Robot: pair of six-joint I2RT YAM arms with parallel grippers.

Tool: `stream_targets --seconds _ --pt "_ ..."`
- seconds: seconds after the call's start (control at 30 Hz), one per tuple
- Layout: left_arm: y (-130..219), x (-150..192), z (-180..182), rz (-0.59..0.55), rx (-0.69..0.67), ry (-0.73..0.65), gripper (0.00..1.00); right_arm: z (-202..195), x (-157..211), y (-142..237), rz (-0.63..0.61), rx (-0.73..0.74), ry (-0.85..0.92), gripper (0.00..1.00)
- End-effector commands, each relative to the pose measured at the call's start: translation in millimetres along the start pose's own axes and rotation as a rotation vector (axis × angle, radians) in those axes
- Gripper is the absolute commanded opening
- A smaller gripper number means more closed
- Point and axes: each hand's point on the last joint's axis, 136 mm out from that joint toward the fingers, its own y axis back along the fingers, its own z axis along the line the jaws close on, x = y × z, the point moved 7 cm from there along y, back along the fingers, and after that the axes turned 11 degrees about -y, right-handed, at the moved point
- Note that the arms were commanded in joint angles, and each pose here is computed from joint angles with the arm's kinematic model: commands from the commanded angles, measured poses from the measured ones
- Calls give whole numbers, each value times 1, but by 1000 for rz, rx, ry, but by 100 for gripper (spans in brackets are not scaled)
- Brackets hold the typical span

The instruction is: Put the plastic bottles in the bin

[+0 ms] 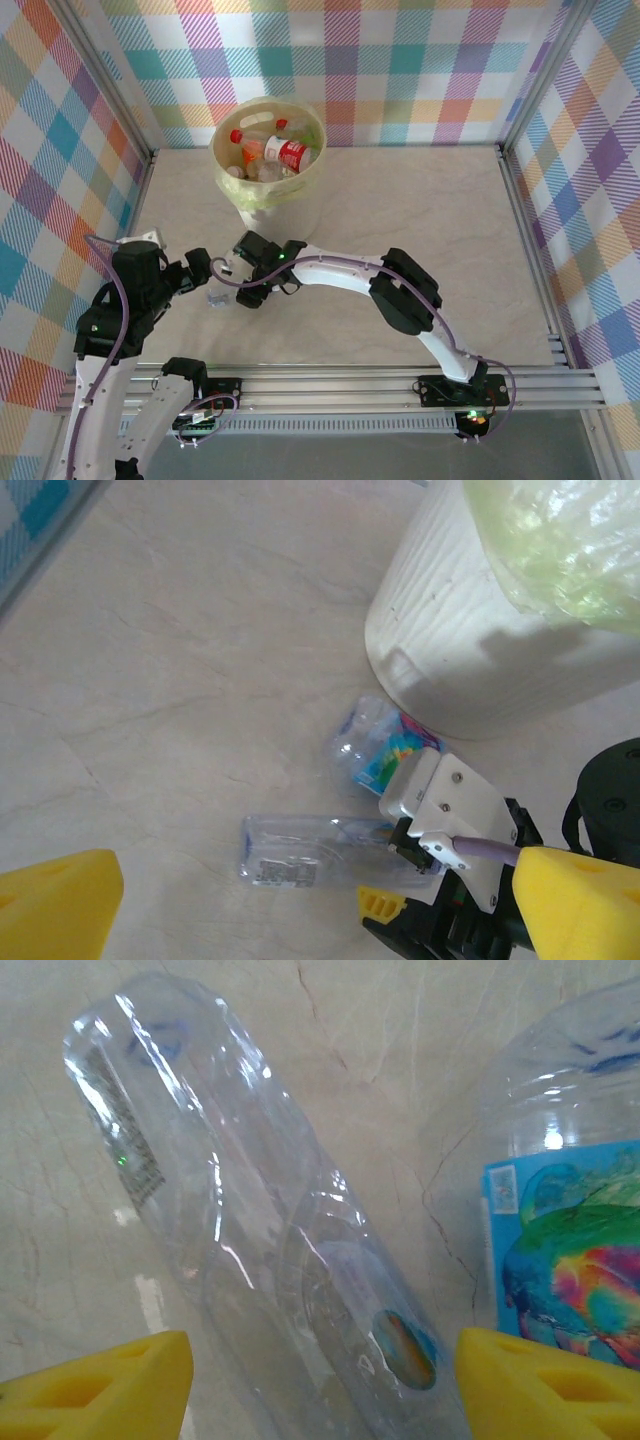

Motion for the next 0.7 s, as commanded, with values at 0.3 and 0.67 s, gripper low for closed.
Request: stream_targets --seconds 0.3,0.67 --pt "4 2 4 -22 -18 9 100 -5 13 -13 83 53 38 72" --pt "-5 2 -7 7 70 11 100 5 25 -14 127 -10 40 70"
